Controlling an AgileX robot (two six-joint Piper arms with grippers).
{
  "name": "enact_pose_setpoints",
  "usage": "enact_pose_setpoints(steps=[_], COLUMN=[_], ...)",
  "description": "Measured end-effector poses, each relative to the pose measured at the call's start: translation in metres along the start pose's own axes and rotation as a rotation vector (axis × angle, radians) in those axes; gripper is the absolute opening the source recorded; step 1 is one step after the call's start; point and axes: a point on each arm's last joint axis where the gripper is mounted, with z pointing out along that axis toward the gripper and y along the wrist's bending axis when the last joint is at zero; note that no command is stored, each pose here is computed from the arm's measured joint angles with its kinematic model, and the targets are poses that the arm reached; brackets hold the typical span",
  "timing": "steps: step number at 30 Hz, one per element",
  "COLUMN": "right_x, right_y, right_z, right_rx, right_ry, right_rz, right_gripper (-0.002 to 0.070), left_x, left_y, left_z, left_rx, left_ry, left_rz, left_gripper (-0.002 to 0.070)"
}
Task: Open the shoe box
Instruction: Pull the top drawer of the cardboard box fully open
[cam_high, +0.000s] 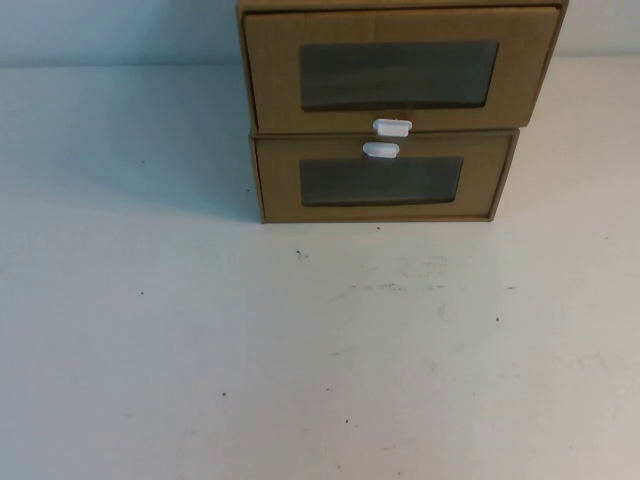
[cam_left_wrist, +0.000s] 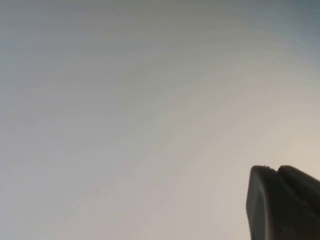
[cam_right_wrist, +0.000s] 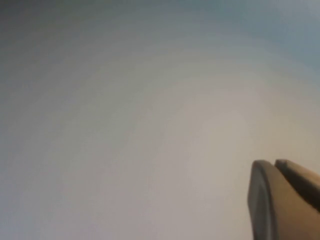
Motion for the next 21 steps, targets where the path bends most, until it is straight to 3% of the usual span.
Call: enact_pose_setpoints(steps=[6,13,16,21], right_x=[0.042,0.101,0.121,0.181], right_y=[-0.005,-0.033,-0.040,-0.063], right_z=[0.077,0.112,0.119,0.139], right_rx=[0.077,0.120,0.132,0.180], right_ry=[0.524,0.788,0.844,0.944], right_rz=[-0.065,-0.146,-0.076,0.136], right_gripper=[-0.0014,-0.0014,-0.0014,-0.0013], left_x=[0.048,0.139,0.173,0.233], left_y=[-0.005,0.002,0.004,0.002], left_z=[0.073,0.124,0.135,0.145], left_rx=[0.034,0.014,-0.003,-0.038], left_ry=[0.500,0.797,0.867,1.014], left_rz=[-0.018,-0.023,-0.084,-0.298], left_gripper=[-0.0006,-0.0006,-0.0006,-0.0006])
